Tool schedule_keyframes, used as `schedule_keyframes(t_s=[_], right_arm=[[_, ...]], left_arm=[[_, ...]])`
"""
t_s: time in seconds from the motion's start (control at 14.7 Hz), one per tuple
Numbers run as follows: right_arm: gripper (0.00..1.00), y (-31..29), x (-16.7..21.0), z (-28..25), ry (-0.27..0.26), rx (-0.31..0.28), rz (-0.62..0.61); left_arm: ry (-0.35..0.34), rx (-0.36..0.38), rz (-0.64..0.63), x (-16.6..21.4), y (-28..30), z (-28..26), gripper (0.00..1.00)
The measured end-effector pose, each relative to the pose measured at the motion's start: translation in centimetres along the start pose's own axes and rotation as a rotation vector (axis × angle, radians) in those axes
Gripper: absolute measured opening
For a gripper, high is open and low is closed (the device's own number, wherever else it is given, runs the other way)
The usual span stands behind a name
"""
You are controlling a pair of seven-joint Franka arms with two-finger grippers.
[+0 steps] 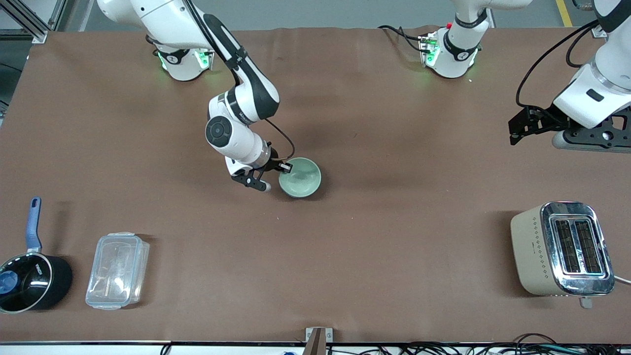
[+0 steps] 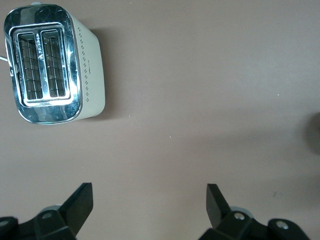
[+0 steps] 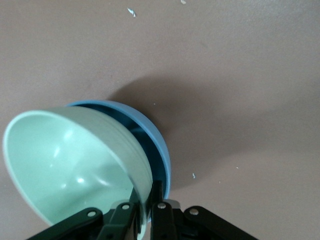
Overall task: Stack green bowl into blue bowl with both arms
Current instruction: 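Lower the green bowl into the blue bowl with the right gripper, then open the right gripper and draw it back from the bowls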
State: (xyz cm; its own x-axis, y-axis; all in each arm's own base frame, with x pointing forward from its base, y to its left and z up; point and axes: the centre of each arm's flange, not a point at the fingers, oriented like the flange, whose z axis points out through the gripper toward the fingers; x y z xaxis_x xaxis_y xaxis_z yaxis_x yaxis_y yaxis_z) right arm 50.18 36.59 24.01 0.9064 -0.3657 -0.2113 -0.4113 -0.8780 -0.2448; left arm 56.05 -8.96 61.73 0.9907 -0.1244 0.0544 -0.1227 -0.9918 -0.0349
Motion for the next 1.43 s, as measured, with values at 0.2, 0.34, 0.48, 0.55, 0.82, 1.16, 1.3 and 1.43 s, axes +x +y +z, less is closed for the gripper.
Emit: schedule_keyframes(t_s=[0.2,0.34,0.48,0.55,0.82,1.16,1.3,1.43], right_arm=[[0.11,0.0,-0.1,0.1,-0.001,-0.001,-0.001],[0.11,0.0,0.0,0.1,-0.001,-0.001,-0.001],[0.11,0.0,0.0,0.1,-0.001,-0.002,0.000],[0.11,0.0,0.0,0.1,-0.001,-0.002,0.000],[0.26,-0.2,0.3,-0.3,0.005,0.007,0.002],[0.59,-0.6,1.7,-3.3,0.043,0.049,0.014],[0.67,0.1,3.5,-6.6,0.073,0.074,0.038],[0.77,2.5,6.4,-11.2,0.083,0.081,0.048]], left_arm=[[-0.001,0.001,0.001,0.0,0.0,0.1,1.00],[-0.001,0.001,0.002,0.1,0.1,0.1,1.00],[-0.004,0.001,0.003,0.1,0.2,0.3,1.00],[-0.007,0.001,0.003,0.2,0.2,0.4,1.00],[-0.015,0.001,0.005,0.4,0.3,0.9,1.00],[-0.011,0.001,0.006,0.4,0.4,0.7,1.00],[-0.010,0.001,0.006,0.4,0.4,0.7,1.00],[-0.010,0.001,0.009,0.4,0.5,0.6,1.00]])
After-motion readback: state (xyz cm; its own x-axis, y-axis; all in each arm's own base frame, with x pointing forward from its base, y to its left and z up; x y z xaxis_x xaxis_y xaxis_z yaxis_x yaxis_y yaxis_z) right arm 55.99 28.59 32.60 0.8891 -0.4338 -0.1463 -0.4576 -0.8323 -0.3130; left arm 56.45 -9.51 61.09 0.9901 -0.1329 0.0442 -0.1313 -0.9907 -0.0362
